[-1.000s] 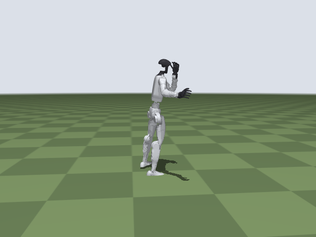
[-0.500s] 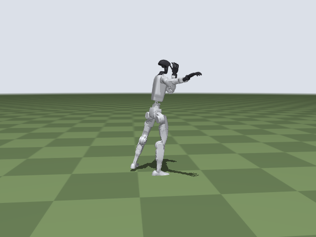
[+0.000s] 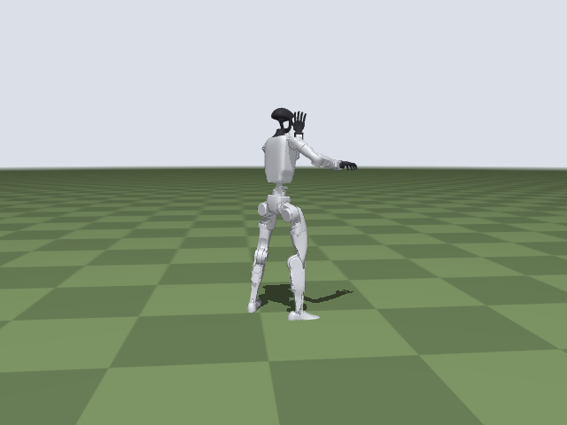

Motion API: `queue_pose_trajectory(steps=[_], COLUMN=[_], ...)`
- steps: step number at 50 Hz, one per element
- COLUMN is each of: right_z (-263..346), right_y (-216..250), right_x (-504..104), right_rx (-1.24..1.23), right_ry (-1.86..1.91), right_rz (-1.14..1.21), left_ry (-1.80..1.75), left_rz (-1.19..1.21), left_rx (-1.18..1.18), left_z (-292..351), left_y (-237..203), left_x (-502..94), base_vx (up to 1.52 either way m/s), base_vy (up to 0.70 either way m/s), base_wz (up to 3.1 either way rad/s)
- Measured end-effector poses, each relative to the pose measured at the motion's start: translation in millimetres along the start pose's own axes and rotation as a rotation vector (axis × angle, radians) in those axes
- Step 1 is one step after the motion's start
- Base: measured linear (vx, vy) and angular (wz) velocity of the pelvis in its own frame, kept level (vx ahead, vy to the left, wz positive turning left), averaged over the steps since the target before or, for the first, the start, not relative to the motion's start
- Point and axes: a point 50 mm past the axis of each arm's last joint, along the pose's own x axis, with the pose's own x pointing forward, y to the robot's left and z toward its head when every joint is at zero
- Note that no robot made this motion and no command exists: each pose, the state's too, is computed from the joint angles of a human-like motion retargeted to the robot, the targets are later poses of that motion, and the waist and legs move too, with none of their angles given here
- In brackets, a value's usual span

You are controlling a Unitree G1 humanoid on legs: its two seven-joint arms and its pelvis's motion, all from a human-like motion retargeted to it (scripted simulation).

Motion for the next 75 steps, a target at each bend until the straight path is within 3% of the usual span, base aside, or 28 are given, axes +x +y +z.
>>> queue_pose_trajectory(steps=[9,14,20,27,37,42,54,59,62,69,72,75], right_z=[66.3,76.9,101.3,136.9,155.3,132.8,-8.9,-48.9,-50.9,40.5,75.0,87.1], right_y=[-84.9,-89.4,-44.9,17.0,73.9,45.1,-136.6,-183.3,-187.5,-139.8,-120.4,-116.6], right_x=[41.7,67.8,89.4,69.5,23.7,37.5,93.4,83.8,88.6,121.0,119.5,120.0], right_rx=[0.151,0.194,0.254,0.439,0.509,0.528,0.472,0.463,0.359,-0.165,-0.094,0.240], right_ry=[-0.230,-0.184,-0.195,-0.316,-0.370,-0.316,0.281,0.480,0.452,-0.151,-0.300,-0.324], right_rz=[-0.481,-0.539,-0.203,0.310,0.545,0.332,-0.746,-0.999,-0.909,-0.082,0.143,0.185], left_ry=[0.025,0.070,0.138,0.194,0.127,0.045,0.022,0.020,0.029,0.066,0.097,0.116], left_rz=[0.066,0.083,0.015,-0.094,-0.094,-0.072,0.027,0.090,0.094,-0.050,-0.103,-0.119], left_rx=[-0.048,-0.047,-0.004,0.119,0.263,0.290,0.268,0.253,0.242,0.234,0.216,0.194], left_z=[1.6,-2.7,-10.4,-14.7,-1.9,8.4,10.4,10.7,10.0,7.2,5.6,5.1], left_y=[5.5,11.6,16.4,27.4,37.1,36.4,46.3,50.4,49.9,39.2,36.1,36.2], left_x=[-8.6,-15.8,-23.2,-30.8,-31.6,-26.2,-24.3,-24.1,-24.5,-29.1,-30.6,-30.0], base_vx=[-0.04,0.01,0.05,0.06,0.04,0.01,0.01,0.03,0.03,0.01,0.00,0.00], base_vy=[0.22,0.13,0.04,-0.03,-0.06,-0.06,-0.04,-0.02,-0.02,0.00,0.00,0.00], base_wz=[0.67,0.96,1.13,0.84,0.40,0.21,0.27,0.37,0.29,0.06,0.00,0.00])
